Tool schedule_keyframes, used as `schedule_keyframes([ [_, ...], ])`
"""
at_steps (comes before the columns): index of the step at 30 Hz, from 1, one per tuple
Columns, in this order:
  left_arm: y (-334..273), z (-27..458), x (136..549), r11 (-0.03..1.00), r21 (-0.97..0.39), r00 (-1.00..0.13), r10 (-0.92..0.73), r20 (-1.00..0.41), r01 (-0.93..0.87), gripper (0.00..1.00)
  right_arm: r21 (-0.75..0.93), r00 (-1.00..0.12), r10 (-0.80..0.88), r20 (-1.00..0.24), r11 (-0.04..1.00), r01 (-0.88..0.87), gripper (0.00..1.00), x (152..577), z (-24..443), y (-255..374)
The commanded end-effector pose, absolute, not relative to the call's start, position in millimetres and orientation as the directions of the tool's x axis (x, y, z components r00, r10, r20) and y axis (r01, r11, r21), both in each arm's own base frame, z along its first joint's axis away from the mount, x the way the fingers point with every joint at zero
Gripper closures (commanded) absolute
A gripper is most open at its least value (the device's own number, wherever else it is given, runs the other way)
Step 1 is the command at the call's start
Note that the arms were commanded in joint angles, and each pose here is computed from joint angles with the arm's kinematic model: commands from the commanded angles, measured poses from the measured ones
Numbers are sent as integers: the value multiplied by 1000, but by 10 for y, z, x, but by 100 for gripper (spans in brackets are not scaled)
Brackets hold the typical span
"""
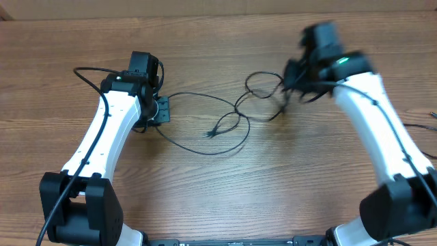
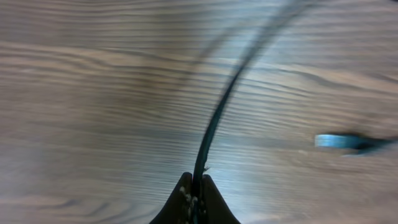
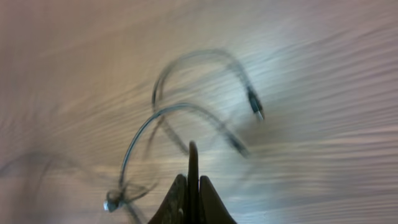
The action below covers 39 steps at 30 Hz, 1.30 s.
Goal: Untangle cables
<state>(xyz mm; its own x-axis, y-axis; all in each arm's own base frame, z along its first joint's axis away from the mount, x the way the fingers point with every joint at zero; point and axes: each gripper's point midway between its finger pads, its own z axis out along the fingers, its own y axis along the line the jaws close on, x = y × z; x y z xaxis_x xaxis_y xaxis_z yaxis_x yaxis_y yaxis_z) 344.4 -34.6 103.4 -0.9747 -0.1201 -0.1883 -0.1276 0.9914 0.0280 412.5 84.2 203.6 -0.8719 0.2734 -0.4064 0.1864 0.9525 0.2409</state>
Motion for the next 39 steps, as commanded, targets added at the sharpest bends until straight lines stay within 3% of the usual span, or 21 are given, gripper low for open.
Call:
schedule_keyframes([
  [1,-27,1134,3473,947,188,-941,-205,-268,-260,96,83,-749,281,-600,953,291,96,4222,2761,152],
  [8,365,1264,3442,835,336,-877,-308,-369,-435,96,45,-576,409,-708,840,541,96,4104,3376,-913],
  [17,381,1239,3415,809,287,-837,-398,-375,-513,96,71,-506,494,-707,761,644,96,3944,3404,-1478],
  [21,512,1297,3358,731,318,-779,-458,-428,-604,96,63,-387,517,-763,656,752,96,3868,3536,-1821],
  [32,361,1214,3340,775,261,-802,-473,-365,-576,96,163,-212,483,-849,622,766,96,4020,3892,-2145],
  [39,157,1137,3345,813,169,-815,-497,-299,-558,96,123,-240,451,-859,639,760,96,4017,3898,-2175],
])
